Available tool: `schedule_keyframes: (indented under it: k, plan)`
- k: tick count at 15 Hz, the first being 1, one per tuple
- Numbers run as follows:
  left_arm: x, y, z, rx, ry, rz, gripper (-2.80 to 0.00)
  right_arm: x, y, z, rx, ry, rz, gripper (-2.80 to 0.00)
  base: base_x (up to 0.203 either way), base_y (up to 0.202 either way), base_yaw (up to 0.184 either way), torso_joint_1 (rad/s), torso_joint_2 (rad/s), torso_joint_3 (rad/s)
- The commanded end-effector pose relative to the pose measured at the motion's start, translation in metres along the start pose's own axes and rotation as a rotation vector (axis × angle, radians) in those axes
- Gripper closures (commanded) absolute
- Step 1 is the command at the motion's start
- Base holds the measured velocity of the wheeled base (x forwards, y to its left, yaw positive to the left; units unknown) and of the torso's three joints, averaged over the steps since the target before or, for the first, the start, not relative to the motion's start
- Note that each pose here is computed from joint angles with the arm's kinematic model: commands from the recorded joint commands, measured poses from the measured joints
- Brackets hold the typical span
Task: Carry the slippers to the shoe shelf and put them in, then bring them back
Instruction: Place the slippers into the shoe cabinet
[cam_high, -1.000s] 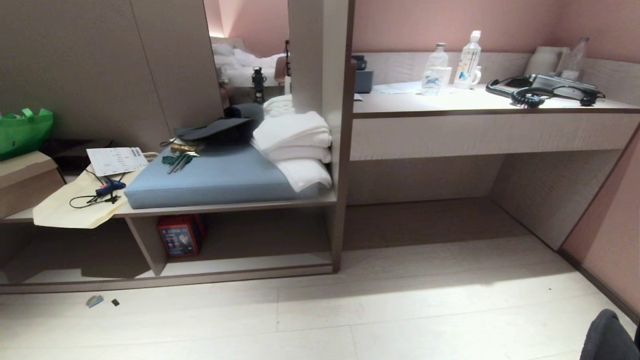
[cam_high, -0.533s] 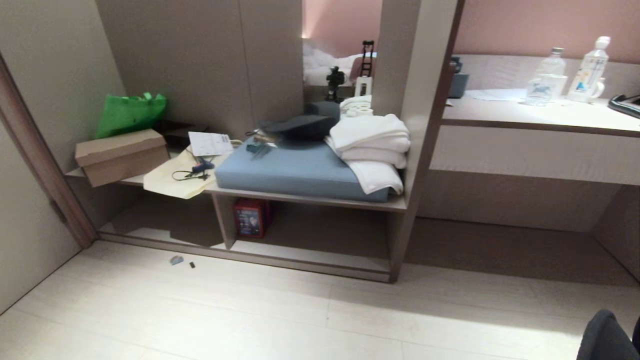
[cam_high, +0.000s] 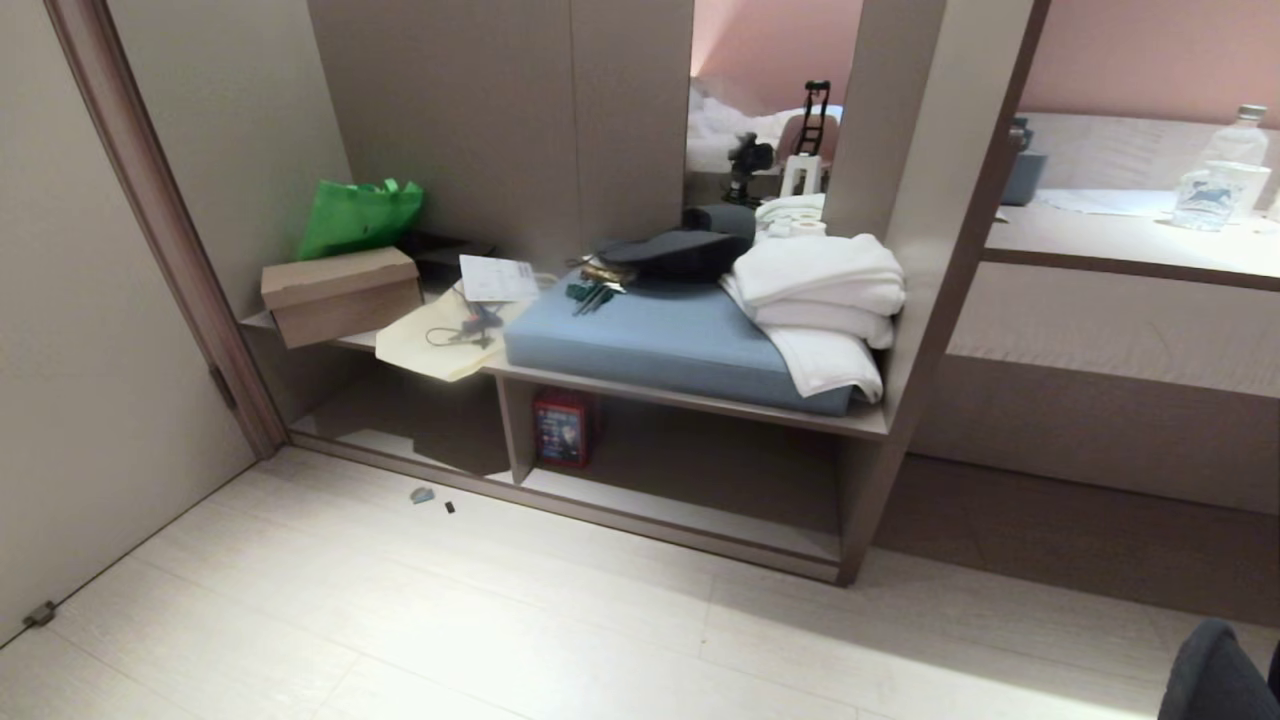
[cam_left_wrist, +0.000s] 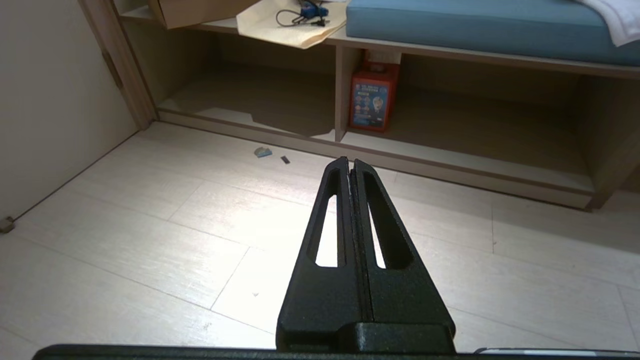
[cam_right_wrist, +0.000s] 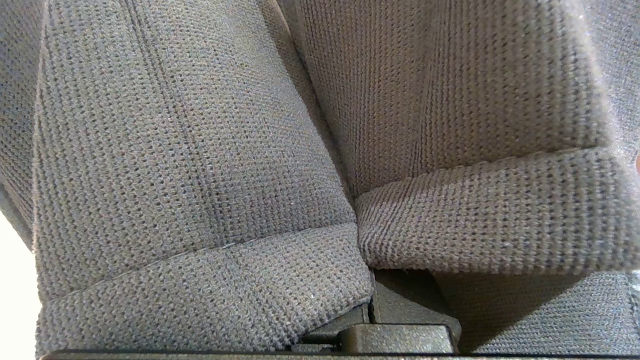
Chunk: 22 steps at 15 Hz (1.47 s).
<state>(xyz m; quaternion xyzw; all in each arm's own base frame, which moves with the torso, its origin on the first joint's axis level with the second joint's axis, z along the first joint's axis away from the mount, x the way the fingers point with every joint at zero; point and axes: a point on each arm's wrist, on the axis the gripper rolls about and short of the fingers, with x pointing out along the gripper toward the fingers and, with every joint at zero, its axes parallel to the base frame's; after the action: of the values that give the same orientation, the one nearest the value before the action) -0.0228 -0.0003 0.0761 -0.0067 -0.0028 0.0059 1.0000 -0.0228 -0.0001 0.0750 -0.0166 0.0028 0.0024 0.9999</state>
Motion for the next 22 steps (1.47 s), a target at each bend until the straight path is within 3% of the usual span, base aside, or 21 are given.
schedule_keyframes:
  k: [1, 22]
  plan:
    - [0.0000, 0.0000, -0.0001, 0.000, 0.001, 0.000, 0.00, 0.0001, 0.0000, -0.0001, -0.001, 0.002, 0.002, 0.00, 0.000, 0.000, 0.000, 0.000, 0.00, 0.000]
    - [0.0001, 0.0000, 0.0000, -0.001, 0.001, 0.000, 0.00, 0.0001, 0.0000, -0.0001, 0.001, 0.002, 0.002, 0.00, 0.000, 0.000, 0.000, 0.000, 0.00, 0.000]
